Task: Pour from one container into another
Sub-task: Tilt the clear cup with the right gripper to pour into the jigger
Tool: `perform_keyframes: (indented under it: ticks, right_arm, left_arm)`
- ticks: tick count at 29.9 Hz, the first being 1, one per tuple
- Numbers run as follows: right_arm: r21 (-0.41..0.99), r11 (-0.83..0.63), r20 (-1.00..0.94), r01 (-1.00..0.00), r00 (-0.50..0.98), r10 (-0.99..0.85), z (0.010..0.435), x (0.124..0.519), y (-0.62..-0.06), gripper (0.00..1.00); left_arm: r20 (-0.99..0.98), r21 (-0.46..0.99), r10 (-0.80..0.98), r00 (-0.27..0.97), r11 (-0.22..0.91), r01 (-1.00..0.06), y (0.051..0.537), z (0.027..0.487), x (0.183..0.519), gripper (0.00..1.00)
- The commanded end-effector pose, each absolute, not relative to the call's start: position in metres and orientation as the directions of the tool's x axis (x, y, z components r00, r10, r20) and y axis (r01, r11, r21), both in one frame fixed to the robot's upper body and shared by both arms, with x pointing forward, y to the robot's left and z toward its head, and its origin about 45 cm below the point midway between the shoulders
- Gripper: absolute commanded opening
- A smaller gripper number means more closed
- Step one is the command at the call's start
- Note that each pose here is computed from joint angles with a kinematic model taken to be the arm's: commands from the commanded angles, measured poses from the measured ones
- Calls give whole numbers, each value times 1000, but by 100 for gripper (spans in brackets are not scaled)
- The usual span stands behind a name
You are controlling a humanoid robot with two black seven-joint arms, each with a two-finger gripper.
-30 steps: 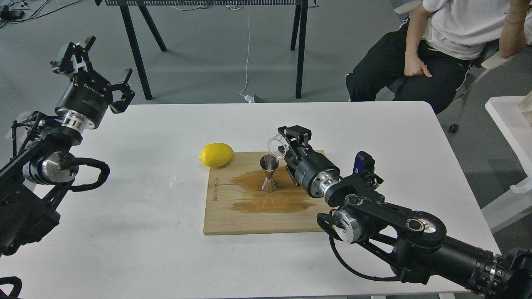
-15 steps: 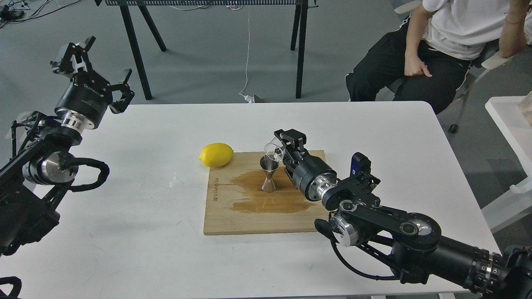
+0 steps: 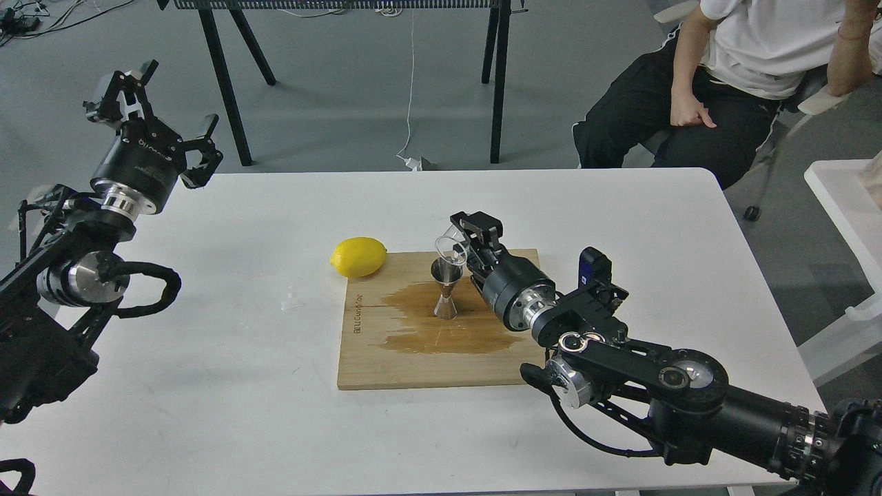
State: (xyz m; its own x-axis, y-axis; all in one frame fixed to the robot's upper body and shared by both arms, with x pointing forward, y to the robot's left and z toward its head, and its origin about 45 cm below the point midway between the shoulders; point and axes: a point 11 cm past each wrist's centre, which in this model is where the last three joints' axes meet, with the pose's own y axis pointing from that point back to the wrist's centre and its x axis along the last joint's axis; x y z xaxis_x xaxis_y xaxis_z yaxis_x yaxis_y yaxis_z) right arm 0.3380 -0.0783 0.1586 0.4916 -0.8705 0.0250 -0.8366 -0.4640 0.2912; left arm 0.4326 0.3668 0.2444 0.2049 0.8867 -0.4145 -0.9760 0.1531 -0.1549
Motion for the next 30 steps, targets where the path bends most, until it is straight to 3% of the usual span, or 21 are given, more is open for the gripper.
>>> perform_keyframes:
  ticks: [1,30]
  right_arm:
    - [291,-470,36,-833,501,-865,158,337,-77,49]
    - [248,-487,195,-837,536,-821,161,349,-77,49]
  left_arm:
    - [-414,-154,887,204,153,-976,367,244,432,100]
    - [-414,-152,890,191,140,-979,371,242,432,100]
